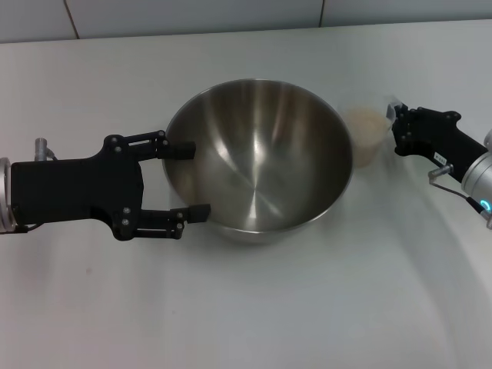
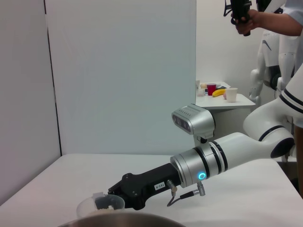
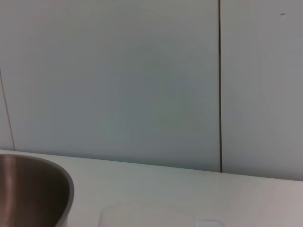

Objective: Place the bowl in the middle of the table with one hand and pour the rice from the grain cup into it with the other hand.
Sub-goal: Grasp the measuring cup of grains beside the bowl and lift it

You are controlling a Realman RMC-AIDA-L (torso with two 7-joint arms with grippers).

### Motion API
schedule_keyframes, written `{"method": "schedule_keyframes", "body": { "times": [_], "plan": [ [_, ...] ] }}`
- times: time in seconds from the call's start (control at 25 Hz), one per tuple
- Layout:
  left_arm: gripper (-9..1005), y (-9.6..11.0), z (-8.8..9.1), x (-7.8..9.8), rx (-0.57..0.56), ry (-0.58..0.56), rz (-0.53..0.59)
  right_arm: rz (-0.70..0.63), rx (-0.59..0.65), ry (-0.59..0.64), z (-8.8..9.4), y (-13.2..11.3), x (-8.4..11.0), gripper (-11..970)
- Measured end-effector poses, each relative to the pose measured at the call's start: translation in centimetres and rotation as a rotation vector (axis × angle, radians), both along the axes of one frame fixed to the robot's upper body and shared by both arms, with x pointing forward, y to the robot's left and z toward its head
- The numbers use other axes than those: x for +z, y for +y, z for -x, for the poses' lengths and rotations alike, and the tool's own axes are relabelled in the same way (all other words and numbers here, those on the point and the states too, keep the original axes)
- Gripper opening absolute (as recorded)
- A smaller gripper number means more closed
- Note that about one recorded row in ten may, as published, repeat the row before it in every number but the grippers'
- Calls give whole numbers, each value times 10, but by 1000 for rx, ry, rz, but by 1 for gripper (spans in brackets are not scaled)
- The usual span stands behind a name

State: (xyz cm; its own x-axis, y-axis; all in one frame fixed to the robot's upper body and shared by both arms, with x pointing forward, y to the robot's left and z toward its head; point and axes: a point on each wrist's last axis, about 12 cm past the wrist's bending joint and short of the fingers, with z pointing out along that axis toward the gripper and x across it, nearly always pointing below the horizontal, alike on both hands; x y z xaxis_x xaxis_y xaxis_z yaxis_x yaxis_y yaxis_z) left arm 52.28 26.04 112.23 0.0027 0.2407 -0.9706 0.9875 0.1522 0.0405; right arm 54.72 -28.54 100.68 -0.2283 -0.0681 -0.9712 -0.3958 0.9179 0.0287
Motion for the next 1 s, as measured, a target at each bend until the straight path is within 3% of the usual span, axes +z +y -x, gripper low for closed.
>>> {"method": "schedule_keyframes", "body": {
  "times": [0.4, 0.68, 1.0],
  "plan": [
    [829, 1, 2, -4, 12, 4, 10, -31, -38, -19, 3, -5, 1, 10],
    [828, 10, 3, -9, 76, -2, 62, -131, -48, -165, 18, -15, 15, 10],
    [828, 12, 6, -9, 66, 5, 73, -164, 6, -291, 27, -20, 30, 10]
  ]
}}
